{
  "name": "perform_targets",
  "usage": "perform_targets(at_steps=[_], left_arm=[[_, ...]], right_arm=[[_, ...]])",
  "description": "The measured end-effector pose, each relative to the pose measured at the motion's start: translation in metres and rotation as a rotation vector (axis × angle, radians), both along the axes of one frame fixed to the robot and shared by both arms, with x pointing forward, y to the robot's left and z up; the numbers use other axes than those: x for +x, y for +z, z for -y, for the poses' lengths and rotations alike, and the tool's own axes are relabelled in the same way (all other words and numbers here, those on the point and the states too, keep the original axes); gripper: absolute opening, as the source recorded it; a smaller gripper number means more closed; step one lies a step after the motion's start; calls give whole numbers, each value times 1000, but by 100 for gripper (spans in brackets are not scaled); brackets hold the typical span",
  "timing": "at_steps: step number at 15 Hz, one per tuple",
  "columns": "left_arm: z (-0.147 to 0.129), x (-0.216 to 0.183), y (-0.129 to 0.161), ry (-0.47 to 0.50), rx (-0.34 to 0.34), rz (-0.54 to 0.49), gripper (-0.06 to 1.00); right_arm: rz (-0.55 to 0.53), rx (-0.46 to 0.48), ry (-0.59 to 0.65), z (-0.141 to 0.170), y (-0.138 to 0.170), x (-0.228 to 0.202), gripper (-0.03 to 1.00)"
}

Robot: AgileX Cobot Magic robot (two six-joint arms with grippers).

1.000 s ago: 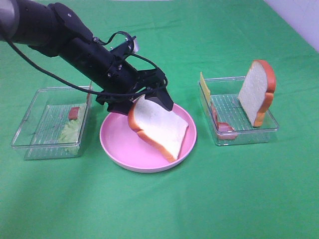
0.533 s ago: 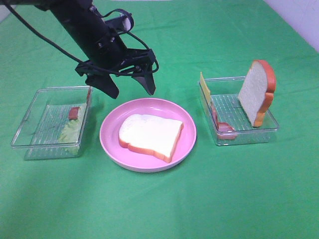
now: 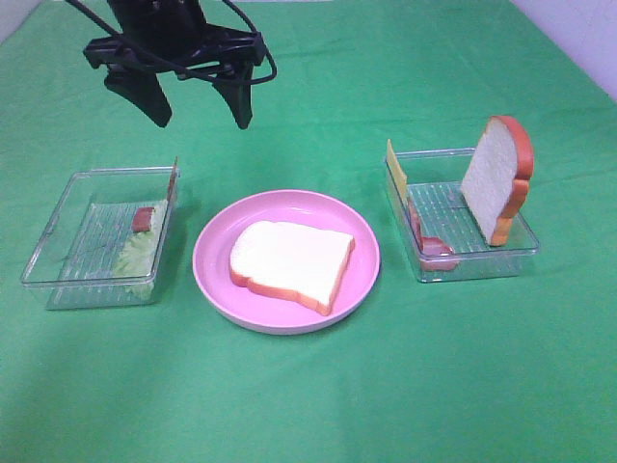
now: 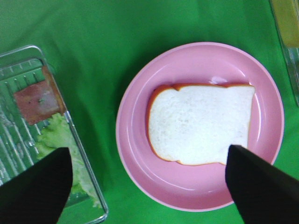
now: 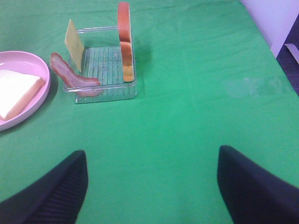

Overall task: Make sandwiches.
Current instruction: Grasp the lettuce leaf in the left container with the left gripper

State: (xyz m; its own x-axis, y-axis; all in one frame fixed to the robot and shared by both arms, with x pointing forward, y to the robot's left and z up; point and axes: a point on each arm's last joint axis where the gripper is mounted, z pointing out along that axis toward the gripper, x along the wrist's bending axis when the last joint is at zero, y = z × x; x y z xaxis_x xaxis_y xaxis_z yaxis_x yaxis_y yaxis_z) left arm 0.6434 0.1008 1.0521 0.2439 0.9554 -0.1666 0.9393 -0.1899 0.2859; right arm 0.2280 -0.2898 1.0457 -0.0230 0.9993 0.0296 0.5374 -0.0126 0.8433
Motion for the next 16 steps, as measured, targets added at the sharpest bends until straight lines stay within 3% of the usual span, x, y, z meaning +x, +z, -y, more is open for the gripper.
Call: perform_targets(at_steps=[3, 6, 11, 16], left_arm=[[-11, -12, 18, 30, 31, 37, 83], [-29, -39, 21, 69, 89, 11, 80], [-39, -57, -35, 106, 198, -179, 78], [-33, -44, -80, 121, 229, -244, 74]], right_arm=[[0, 0, 0, 0, 0, 0, 73], [0, 0, 0, 0, 0, 0, 73], [0, 0, 0, 0, 0, 0, 73], [0, 0, 0, 0, 0, 0, 73]])
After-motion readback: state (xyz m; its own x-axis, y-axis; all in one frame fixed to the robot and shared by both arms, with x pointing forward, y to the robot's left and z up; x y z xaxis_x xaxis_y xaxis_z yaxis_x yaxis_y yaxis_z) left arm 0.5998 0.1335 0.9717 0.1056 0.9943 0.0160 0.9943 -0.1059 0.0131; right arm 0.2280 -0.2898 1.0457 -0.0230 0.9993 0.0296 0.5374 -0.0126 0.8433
